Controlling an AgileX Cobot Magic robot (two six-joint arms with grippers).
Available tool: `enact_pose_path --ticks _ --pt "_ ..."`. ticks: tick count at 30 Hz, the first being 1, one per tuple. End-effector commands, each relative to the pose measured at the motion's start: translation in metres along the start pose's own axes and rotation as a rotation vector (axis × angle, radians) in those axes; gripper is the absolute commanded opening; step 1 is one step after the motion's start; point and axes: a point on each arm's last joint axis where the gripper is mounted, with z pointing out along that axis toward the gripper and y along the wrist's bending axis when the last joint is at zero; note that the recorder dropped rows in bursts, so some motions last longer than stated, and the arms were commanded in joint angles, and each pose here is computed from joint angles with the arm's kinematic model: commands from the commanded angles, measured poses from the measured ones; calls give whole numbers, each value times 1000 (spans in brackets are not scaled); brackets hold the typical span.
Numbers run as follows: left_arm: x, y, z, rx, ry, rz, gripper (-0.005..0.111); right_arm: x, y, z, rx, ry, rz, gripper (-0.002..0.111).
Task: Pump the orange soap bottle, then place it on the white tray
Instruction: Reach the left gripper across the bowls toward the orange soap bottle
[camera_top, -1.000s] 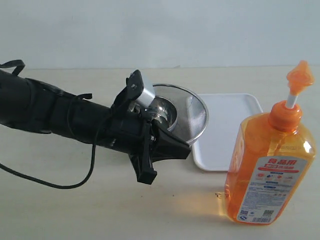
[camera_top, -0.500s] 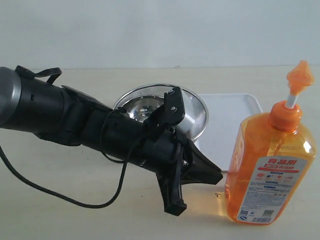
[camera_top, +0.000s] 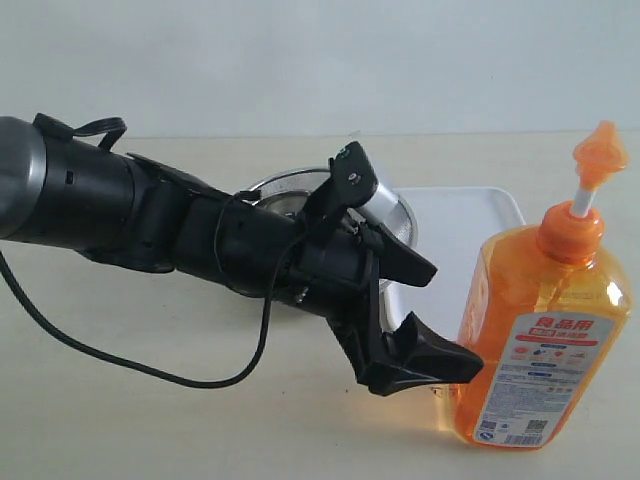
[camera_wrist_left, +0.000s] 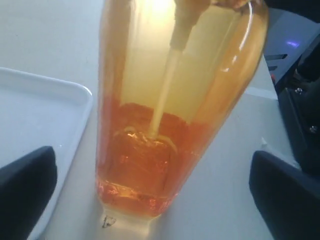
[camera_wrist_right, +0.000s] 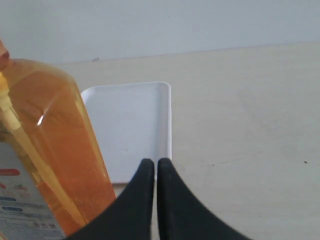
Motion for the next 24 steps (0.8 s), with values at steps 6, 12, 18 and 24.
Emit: enact_pose_path --ticks 6,12,18,24 --pt "-9 -5 0 54 -77 4 110 -1 0 0 2 -18 -4 0" --pt "-11 -7 -1 79 -94 56 110 -1 0 0 2 -18 -4 0" --pt "-20 -1 2 66 -113 79 110 -1 0 0 2 -18 -4 0" --pt "-23 6 12 67 -117 89 110 -1 0 0 2 -18 -4 0"
